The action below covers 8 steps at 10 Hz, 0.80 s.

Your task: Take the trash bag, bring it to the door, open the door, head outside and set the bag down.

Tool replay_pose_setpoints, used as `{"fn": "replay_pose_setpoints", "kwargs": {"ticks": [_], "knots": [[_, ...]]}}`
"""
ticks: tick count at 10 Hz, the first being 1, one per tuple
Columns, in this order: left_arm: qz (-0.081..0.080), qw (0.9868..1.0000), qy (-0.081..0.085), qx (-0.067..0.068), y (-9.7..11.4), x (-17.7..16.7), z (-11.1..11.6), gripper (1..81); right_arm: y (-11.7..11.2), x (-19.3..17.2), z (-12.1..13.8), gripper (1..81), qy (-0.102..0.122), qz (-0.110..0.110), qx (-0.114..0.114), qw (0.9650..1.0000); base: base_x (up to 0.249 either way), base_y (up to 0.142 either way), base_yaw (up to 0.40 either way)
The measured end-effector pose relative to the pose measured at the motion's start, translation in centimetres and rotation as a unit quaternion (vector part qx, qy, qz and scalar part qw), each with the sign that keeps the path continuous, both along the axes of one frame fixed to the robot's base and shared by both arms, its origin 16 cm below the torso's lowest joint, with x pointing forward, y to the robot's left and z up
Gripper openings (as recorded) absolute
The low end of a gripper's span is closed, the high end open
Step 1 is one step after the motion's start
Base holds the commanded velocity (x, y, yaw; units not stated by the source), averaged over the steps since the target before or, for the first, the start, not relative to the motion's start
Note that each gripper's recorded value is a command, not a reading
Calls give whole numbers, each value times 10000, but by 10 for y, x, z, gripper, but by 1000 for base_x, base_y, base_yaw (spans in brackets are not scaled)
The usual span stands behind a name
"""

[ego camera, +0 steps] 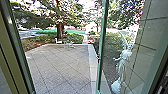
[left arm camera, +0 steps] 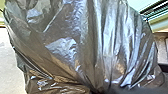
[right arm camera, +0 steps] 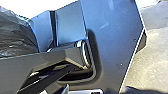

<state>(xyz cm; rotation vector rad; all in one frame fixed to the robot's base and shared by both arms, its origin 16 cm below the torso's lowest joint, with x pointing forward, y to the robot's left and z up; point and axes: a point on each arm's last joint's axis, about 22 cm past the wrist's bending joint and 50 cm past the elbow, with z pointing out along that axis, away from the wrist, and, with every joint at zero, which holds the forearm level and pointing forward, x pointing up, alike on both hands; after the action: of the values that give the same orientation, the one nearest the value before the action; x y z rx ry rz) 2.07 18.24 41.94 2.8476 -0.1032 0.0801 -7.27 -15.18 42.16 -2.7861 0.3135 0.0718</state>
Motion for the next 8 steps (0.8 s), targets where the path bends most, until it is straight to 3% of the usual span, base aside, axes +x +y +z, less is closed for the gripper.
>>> {"fn": "replay_pose_setpoints", "kwargs": {"ticks": [3,4,5,7,8], "knots": [[-2,10000,51,6,1,-9,0,10,4,-5,1,811,25,6,32,10000,110,0,0],[-8,10000,37,-68,-10,-7,1,10,-13,-5,-1,811,16,3,-83,10000,110,0,0],[-6,10000,30,-50,-8,-8,0,10,-13,-6,-1,811,27,9,-82,10000,110,0,0],[-2,10000,36,25,4,-6,-1,10,8,-4,1,811,31,8,62,10000,110,0,0],[-8,10000,27,-18,-3,-5,0,10,4,1,0,811,-15,2,28,10000,110,0,0]]}}
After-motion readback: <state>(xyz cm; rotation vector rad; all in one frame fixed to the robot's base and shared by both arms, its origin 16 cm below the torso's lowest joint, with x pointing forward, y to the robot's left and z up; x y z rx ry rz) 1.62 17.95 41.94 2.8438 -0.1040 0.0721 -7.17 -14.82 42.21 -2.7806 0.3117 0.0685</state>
